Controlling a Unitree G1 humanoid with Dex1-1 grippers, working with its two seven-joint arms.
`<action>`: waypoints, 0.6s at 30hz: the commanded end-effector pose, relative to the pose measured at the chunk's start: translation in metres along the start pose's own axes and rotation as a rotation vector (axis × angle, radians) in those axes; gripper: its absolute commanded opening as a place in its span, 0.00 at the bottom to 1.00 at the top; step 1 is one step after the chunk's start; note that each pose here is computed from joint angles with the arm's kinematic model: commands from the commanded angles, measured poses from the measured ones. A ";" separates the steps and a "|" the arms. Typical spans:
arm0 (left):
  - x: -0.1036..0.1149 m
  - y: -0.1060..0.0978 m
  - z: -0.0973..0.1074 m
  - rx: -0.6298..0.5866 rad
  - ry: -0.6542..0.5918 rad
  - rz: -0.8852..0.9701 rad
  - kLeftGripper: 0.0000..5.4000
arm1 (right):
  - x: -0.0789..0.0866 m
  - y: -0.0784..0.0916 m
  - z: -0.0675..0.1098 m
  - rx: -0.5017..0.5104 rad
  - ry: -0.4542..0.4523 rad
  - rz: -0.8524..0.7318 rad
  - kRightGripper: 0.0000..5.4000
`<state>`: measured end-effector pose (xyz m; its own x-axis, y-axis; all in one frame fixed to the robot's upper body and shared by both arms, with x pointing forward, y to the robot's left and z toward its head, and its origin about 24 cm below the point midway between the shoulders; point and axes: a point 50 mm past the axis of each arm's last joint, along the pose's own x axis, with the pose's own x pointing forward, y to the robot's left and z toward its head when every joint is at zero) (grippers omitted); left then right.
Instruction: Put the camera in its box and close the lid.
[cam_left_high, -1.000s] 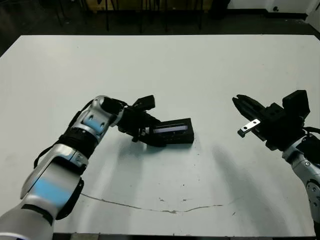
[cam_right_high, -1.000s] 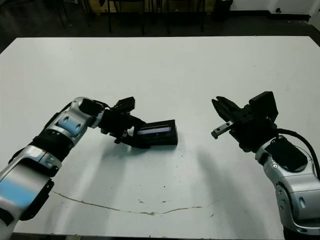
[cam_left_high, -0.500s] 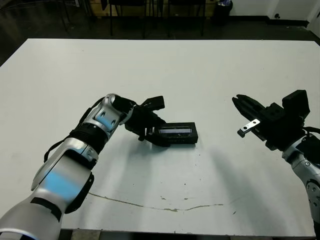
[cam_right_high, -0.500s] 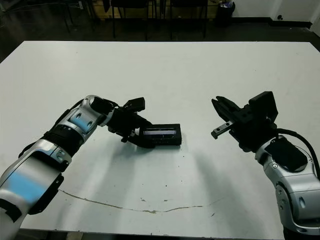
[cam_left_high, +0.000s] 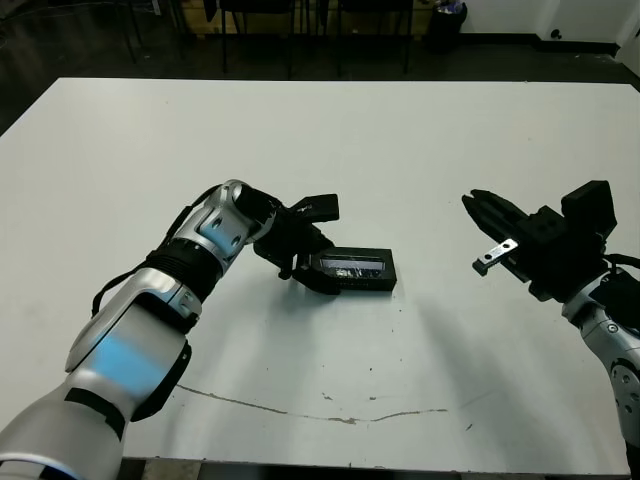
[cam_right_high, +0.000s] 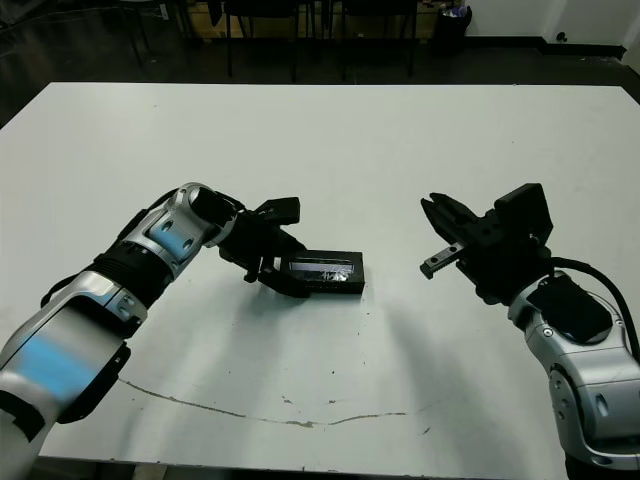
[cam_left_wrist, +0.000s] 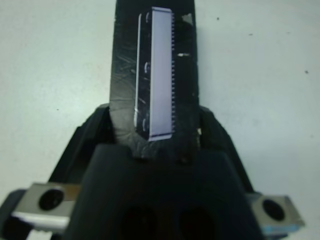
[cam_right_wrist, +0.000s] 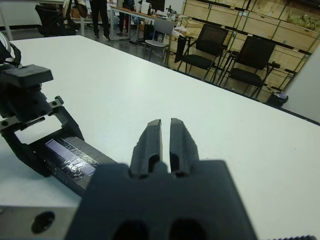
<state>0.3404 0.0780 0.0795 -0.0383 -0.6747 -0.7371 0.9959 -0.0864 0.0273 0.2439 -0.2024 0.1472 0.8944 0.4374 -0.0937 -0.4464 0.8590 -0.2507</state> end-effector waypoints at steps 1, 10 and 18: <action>0.019 -0.019 -0.031 -0.005 0.101 -0.067 0.68 | -0.001 0.000 -0.004 -0.004 0.020 -0.002 0.00; 0.000 -0.025 -0.052 0.032 0.082 -0.018 0.97 | -0.002 0.000 -0.004 0.004 0.020 -0.001 0.00; -0.025 -0.037 -0.077 -0.004 0.084 0.039 1.00 | -0.002 0.001 -0.003 0.002 0.023 -0.002 0.00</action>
<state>0.3277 0.1238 0.0815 0.0489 -0.7235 -0.6886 0.9792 -0.1011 0.1757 0.2434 -0.2019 0.1478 0.8947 0.4379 -0.0878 -0.4452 0.8595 -0.2511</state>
